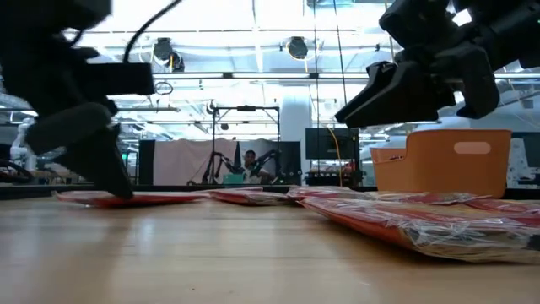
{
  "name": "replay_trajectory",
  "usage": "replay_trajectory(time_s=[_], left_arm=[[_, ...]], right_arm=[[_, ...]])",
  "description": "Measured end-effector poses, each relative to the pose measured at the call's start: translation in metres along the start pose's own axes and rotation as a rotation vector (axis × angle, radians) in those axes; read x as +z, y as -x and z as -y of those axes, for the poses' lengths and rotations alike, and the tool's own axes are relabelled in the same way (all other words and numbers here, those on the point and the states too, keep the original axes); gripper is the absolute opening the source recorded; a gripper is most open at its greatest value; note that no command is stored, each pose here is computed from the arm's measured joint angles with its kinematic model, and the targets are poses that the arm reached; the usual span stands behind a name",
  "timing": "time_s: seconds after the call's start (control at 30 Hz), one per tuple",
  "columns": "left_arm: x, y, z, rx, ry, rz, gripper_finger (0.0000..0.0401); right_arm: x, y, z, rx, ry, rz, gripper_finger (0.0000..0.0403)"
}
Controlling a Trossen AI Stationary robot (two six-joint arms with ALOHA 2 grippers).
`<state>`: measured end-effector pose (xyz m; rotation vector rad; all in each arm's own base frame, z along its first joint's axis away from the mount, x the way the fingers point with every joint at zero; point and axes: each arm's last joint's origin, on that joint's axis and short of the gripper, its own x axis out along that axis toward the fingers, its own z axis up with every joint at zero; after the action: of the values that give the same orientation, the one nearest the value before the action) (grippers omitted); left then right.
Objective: Sort popcorn bags into baskets
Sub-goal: Put the red popcorn bag into the orange container
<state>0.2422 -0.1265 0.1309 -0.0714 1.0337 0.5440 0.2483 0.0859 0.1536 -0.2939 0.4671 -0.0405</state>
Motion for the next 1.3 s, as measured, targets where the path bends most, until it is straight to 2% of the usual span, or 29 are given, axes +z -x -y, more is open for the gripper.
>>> replay_trajectory(time_s=[0.13, 0.3, 0.4, 0.6, 0.8, 0.93, 1.03, 1.3], left_arm=[[-0.012, 0.008, 0.008, 0.021, -0.072, 0.059, 0.0216], [-0.020, 0.016, 0.013, 0.044, -0.097, 0.146, 0.0216], [-0.029, 0.014, 0.011, 0.056, -0.119, 0.151, 0.0216], [-0.048, 0.003, 0.002, 0.051, -0.069, 0.144, 0.0216], [-0.055, -0.010, -0.002, 0.017, -0.070, 0.260, 0.0216], [-0.059, -0.020, -0.010, 0.008, -0.052, 0.291, 0.0212], [-0.062, -0.025, -0.016, 0.005, -0.038, 0.294, 0.0182], [-0.064, -0.028, -0.017, -0.019, -0.019, 0.307, 0.0039]], right_arm=[[0.003, 0.000, 0.000, -0.002, -0.011, 0.027, 0.0155], [0.004, 0.000, 0.000, -0.003, -0.013, 0.033, 0.0155], [0.004, 0.000, 0.000, -0.003, -0.011, 0.035, 0.0155], [0.004, 0.000, 0.000, -0.004, -0.014, 0.042, 0.0155], [0.005, 0.000, 0.000, -0.004, -0.015, 0.043, 0.0155], [0.005, 0.000, 0.001, -0.004, -0.016, 0.046, 0.0155], [0.005, 0.000, 0.001, -0.005, -0.012, 0.046, 0.0155], [0.005, 0.000, 0.001, -0.005, -0.007, 0.047, 0.0155]])
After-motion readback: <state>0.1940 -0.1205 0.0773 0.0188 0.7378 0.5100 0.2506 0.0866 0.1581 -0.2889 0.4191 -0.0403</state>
